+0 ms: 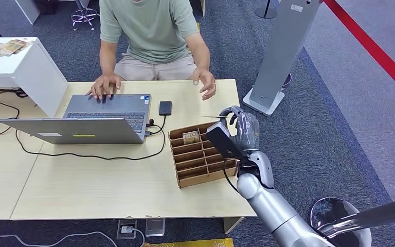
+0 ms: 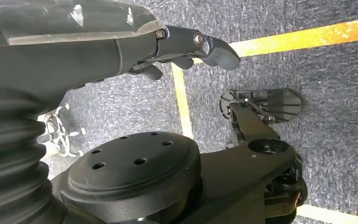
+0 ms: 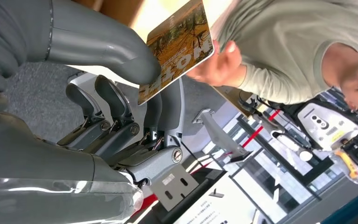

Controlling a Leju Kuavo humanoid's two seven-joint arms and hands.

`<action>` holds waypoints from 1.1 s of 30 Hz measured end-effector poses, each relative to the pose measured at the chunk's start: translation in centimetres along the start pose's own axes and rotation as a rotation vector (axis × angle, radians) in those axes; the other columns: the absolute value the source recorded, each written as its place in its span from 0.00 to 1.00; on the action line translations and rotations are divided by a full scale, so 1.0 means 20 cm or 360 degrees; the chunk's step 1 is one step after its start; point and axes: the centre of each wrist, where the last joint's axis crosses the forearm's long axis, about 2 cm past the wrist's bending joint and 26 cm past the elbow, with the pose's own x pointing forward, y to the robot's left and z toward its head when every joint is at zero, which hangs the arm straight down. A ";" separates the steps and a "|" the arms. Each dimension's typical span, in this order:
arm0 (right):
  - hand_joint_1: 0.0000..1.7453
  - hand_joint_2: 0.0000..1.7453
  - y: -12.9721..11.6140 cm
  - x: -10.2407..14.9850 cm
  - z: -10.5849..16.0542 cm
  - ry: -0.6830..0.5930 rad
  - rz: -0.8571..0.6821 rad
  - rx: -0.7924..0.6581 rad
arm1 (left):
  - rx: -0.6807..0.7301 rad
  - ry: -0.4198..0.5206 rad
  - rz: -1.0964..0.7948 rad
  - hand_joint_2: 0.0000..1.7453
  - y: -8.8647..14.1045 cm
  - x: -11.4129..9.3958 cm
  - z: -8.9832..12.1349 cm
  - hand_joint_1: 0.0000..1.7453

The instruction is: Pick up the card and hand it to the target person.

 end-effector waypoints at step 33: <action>0.88 1.00 0.08 0.16 -0.52 0.0433 0.0636 0.0389 | -0.0027 -0.0011 -0.0128 1.00 -0.02 0.11 0.00 0.00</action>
